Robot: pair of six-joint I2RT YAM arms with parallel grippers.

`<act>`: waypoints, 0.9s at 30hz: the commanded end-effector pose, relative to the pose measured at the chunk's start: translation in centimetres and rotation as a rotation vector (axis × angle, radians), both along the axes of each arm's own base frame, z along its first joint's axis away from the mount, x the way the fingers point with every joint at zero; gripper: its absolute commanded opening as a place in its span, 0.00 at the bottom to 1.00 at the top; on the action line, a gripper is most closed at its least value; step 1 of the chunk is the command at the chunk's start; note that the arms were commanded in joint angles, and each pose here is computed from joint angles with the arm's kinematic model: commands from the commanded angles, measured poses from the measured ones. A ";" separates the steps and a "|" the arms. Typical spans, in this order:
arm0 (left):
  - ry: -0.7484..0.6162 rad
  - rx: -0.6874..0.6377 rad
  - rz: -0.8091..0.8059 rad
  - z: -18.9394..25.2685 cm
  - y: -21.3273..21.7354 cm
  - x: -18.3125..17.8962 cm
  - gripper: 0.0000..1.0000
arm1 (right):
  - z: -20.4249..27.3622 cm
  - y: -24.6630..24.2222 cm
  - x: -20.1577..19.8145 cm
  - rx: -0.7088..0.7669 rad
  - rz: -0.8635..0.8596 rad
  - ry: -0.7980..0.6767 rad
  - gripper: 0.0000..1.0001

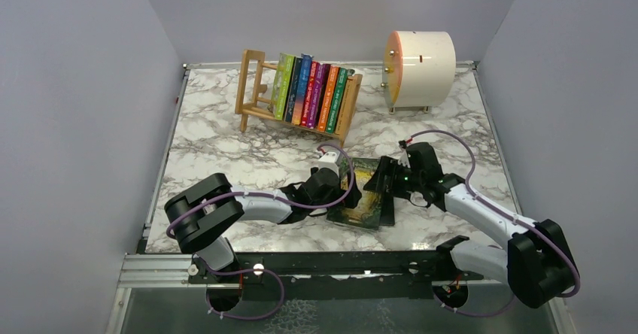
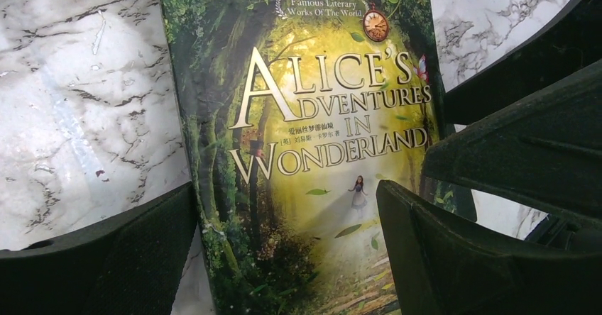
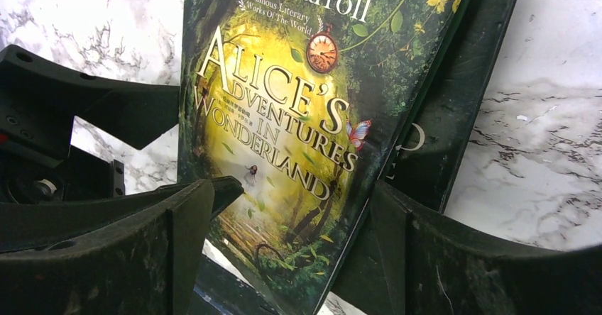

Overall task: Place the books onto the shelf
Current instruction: Pick up the book from the center of the board.

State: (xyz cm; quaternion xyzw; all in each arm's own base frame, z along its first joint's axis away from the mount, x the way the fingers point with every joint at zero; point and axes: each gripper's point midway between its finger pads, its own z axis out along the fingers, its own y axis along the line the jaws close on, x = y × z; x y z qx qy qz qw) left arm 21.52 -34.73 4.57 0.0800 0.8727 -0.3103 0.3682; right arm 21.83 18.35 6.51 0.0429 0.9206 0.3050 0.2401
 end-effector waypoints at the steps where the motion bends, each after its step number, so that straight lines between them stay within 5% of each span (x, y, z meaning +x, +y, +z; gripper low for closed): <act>1: 0.034 -0.022 -0.027 -0.3 -0.3 -1.1 0.87 | 1.7 1.6 1.1 0.048 0.049 -0.061 0.79; 27: -0.097 -0.263 -0.009 6.0 1.8 -1.5 0.74 | -0.5 5.2 1.2 0.016 0.131 -0.054 0.78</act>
